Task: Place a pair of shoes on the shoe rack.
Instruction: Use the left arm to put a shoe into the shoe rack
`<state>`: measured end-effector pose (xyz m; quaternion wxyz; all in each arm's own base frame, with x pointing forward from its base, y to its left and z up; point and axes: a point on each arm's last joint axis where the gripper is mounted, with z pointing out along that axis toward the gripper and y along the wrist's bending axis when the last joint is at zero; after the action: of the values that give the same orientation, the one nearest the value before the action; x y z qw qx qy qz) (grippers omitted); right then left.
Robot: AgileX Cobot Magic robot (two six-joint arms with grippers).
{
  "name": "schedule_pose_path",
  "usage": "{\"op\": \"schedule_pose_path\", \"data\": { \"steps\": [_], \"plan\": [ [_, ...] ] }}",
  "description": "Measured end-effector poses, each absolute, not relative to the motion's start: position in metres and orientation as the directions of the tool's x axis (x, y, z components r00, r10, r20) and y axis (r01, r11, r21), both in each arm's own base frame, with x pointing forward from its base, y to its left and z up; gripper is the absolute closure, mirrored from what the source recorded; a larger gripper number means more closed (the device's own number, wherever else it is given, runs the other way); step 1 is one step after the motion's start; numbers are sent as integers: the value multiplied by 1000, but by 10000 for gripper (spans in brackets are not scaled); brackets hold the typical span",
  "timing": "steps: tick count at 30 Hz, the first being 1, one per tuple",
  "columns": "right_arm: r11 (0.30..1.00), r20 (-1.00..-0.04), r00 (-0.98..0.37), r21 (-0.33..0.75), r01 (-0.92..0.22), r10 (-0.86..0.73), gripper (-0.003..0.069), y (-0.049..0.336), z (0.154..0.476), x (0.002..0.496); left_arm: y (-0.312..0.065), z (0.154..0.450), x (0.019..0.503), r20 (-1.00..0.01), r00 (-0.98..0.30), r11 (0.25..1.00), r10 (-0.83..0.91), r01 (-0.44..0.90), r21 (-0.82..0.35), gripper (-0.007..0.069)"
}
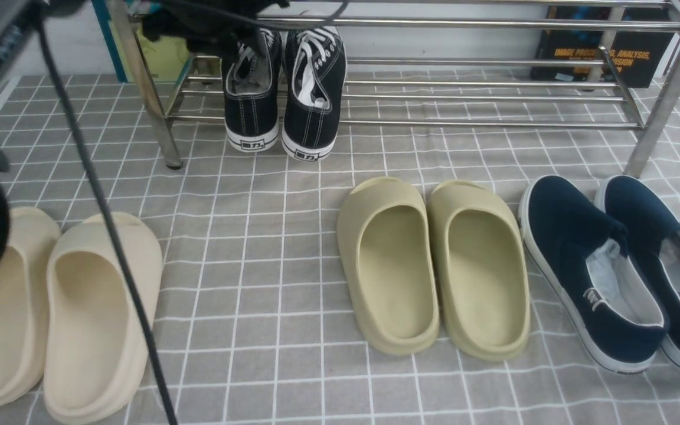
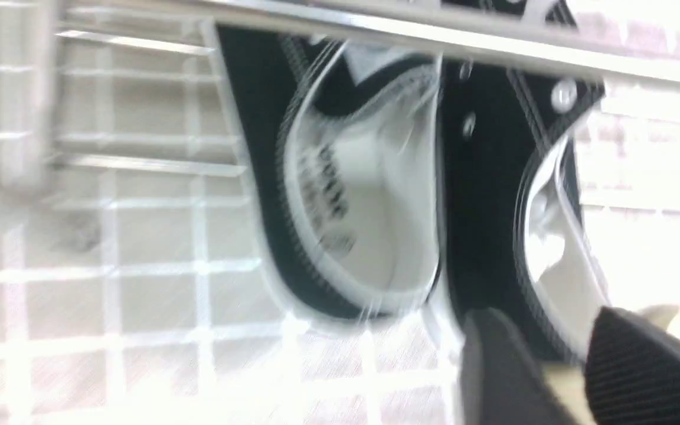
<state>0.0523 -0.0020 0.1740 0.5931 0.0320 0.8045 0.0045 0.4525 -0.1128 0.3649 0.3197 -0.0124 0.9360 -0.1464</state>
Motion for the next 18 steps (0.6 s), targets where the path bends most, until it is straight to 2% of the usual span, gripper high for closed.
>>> {"op": "schedule_pose_path", "data": {
  "steps": [3,5,6,9,12,13,15,18],
  "plan": [
    [998,-954,-295,45,46,57,419,-2,174,52,-118,369,438,-544,-839,967,-26,117,-226,536],
    [998,-954,-295,45,46,57,419,-2,174,52,-125,364,434,-524,-851,966,18,151,-211,573],
    [998,-954,-295,45,46,57,419,-2,174,52,-135,353,432,-494,-867,960,65,190,-208,631],
    [998,-954,-295,45,46,57,419,-2,174,52,-154,323,430,-412,-902,946,130,237,-221,638],
    [998,-954,-295,45,46,57,419,-2,174,52,-171,280,437,-349,-925,941,149,241,-238,638],
    [998,-954,-295,45,46,57,419,-2,174,52,-172,276,438,-345,-927,941,147,238,-239,638],
    [998,-954,-295,45,46,57,419,-2,174,52,-176,249,450,-348,-931,948,108,202,-246,638],
    [998,-954,-295,45,46,57,419,-2,174,52,-177,236,461,-387,-921,953,49,159,-258,638]
  ]
}}
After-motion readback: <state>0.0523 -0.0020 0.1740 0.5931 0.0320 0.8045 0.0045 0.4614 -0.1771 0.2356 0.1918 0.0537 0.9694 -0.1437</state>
